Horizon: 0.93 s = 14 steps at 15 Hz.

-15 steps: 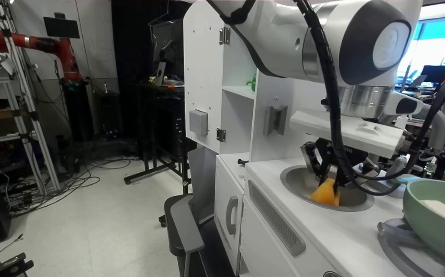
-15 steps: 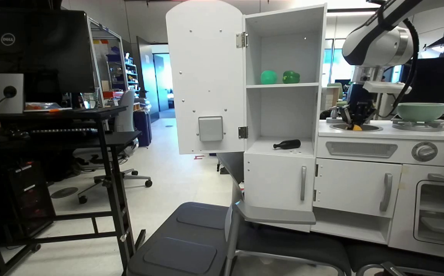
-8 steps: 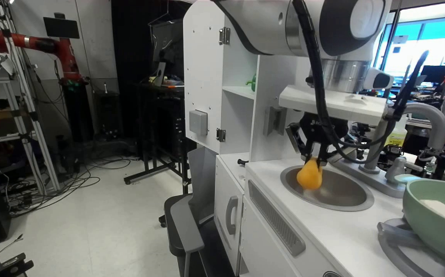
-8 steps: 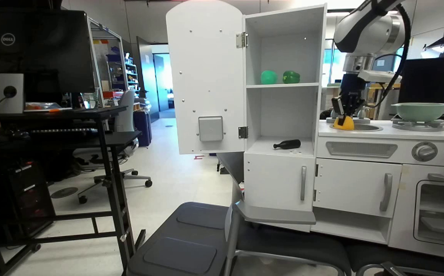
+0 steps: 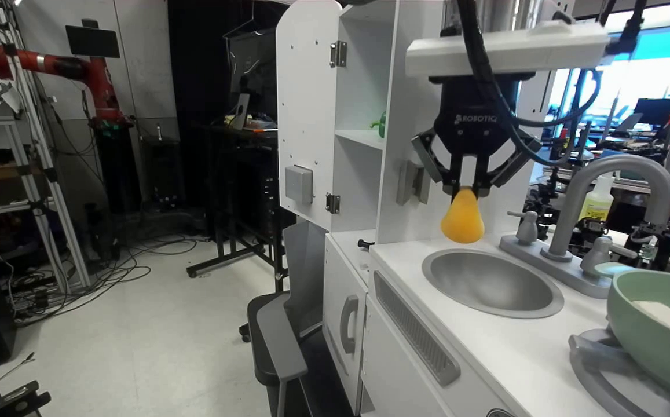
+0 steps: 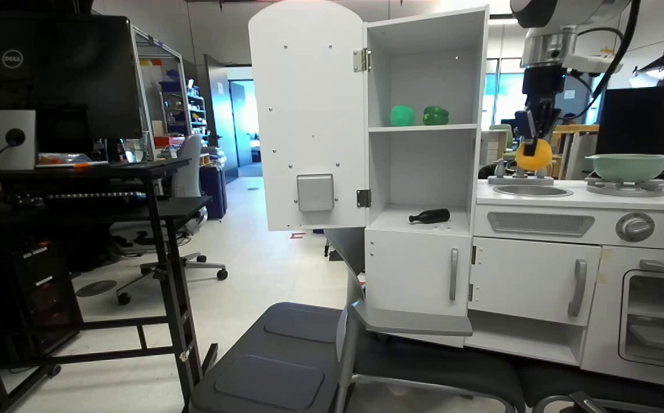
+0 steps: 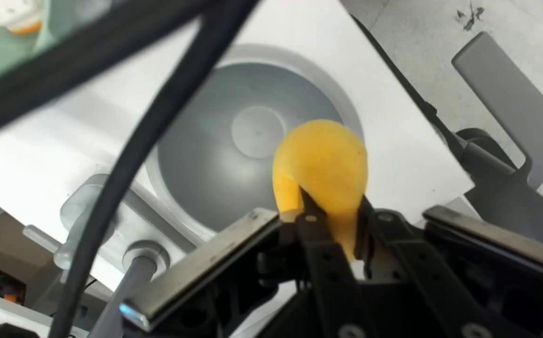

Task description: Open the cabinet, then put the bottle and the orange object in the bottom compartment of the cabinet

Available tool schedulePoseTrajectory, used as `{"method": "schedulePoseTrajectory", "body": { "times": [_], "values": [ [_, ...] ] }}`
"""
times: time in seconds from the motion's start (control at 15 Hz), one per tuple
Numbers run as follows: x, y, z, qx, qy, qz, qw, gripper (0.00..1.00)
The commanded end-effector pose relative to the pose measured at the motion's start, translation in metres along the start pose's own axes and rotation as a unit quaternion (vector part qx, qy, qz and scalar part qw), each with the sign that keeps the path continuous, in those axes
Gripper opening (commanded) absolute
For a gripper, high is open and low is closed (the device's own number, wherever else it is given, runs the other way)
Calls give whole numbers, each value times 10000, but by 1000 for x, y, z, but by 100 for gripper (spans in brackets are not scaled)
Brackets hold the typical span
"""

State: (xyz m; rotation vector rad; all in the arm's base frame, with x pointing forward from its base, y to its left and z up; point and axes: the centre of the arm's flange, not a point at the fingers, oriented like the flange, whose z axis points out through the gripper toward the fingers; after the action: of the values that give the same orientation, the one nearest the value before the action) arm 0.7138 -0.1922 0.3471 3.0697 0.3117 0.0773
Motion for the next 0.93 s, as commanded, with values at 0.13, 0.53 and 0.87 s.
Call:
{"method": "schedulePoseTrajectory", "body": {
  "times": [0.13, 0.53, 0.87],
  "values": [
    [-76, -50, -40, -317, -273, -863, 9954, 4],
    [-90, -139, -89, -676, -368, -1478, 9860, 4],
    [-69, -218, -122, -1057, 12, -1486, 9832, 4]
  ]
}}
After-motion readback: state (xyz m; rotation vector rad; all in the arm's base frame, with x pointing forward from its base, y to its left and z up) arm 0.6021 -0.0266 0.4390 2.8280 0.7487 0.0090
